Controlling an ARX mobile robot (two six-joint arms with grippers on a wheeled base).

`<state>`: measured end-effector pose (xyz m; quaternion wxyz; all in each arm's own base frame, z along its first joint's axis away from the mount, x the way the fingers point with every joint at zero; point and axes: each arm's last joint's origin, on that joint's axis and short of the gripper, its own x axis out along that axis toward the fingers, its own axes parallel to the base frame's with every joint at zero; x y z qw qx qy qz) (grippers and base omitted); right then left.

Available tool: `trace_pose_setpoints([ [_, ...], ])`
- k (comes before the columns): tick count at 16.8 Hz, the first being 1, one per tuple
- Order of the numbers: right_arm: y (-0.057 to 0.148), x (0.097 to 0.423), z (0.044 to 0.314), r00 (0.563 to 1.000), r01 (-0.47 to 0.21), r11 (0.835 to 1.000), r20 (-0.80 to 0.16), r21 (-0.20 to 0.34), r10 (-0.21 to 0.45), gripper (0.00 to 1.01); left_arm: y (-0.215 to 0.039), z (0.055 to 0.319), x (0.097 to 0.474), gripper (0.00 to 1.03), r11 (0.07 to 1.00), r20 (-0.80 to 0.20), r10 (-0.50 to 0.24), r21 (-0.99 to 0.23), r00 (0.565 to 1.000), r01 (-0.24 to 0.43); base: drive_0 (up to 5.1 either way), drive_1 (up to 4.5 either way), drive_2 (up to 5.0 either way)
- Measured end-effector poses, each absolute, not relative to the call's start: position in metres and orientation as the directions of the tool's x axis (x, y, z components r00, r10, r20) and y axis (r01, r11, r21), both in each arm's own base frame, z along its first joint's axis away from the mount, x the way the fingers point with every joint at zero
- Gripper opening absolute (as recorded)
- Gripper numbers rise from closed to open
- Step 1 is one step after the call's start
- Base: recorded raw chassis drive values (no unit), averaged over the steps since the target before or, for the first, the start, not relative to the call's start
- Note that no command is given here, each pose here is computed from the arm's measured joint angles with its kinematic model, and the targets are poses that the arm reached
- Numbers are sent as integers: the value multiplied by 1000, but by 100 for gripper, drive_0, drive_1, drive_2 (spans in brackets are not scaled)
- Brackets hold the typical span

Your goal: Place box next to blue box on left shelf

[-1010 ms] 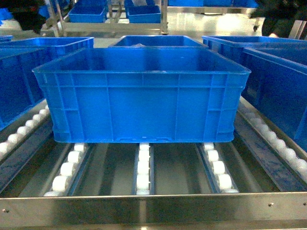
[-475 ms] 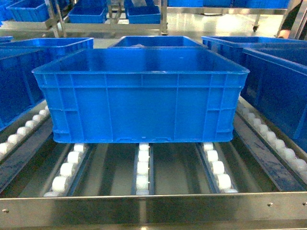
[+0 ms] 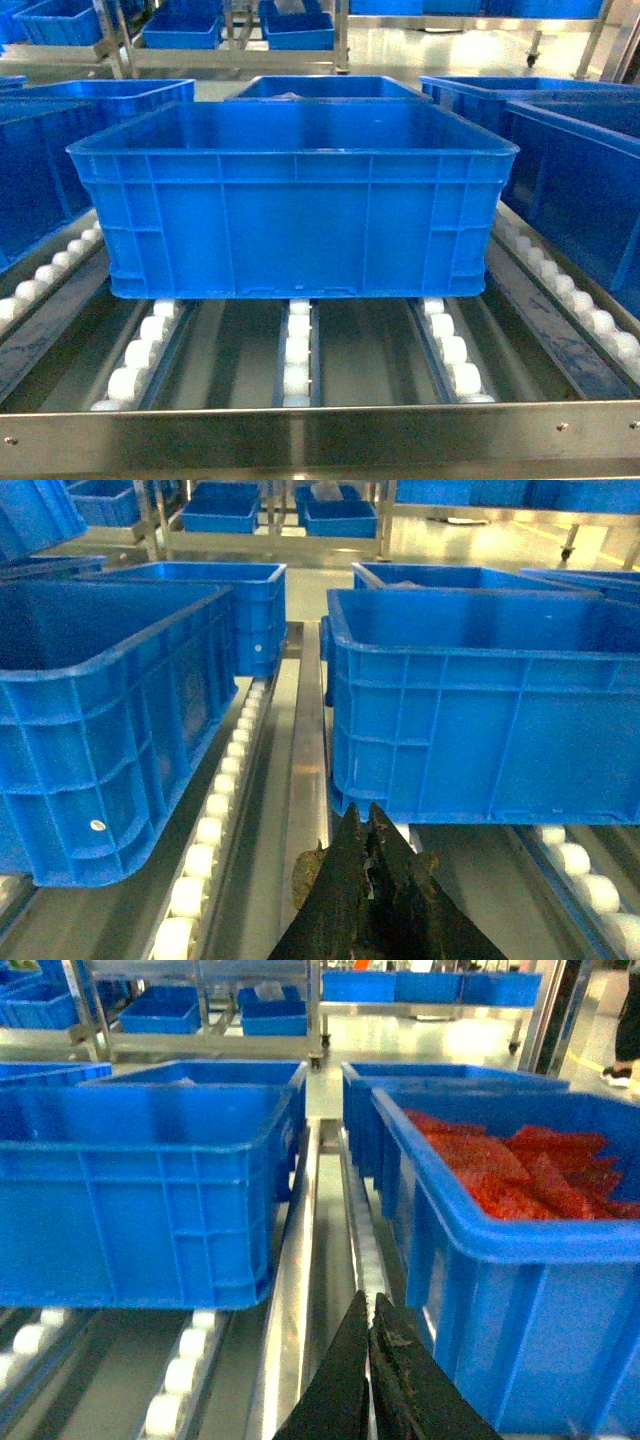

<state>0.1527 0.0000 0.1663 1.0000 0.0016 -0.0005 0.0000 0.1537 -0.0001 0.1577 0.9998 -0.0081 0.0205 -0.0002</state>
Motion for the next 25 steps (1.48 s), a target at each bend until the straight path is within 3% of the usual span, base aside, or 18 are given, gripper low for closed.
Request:
trace_pose_setpoints([
  [1, 0, 147, 159, 999, 0, 1000, -40, 3, 0, 1, 0, 163, 150, 2, 1000, -11, -1, -17, 1000, 1, 0, 0, 0],
  [7, 0, 128, 170, 1000, 0, 1000, 14, 3, 0, 1, 0, 170, 130, 2, 1000, 10, -1, -17, 1000, 1, 0, 0, 0],
  [18, 0, 108, 170, 1000, 0, 1000, 14, 3, 0, 1, 0, 171, 109, 2, 1000, 15, -1, -17, 1000, 1, 0, 0, 0],
  [20, 0, 99, 164, 999, -2, 1000, -35, 3, 2, 1, 0, 167, 103, 2, 1000, -22, 2, -17, 1000, -2, 0, 0, 0],
  [21, 0, 97, 170, 1000, 0, 1000, 27, 3, 0, 1, 0, 167, 98, 2, 1000, -9, 0, -17, 1000, -1, 0, 0, 0],
  [25, 0, 97, 167, 1000, 1, 1000, 7, 3, -1, 1, 0, 168, 97, 2, 1000, 2, -2, -15, 1000, 2, 0, 0, 0],
])
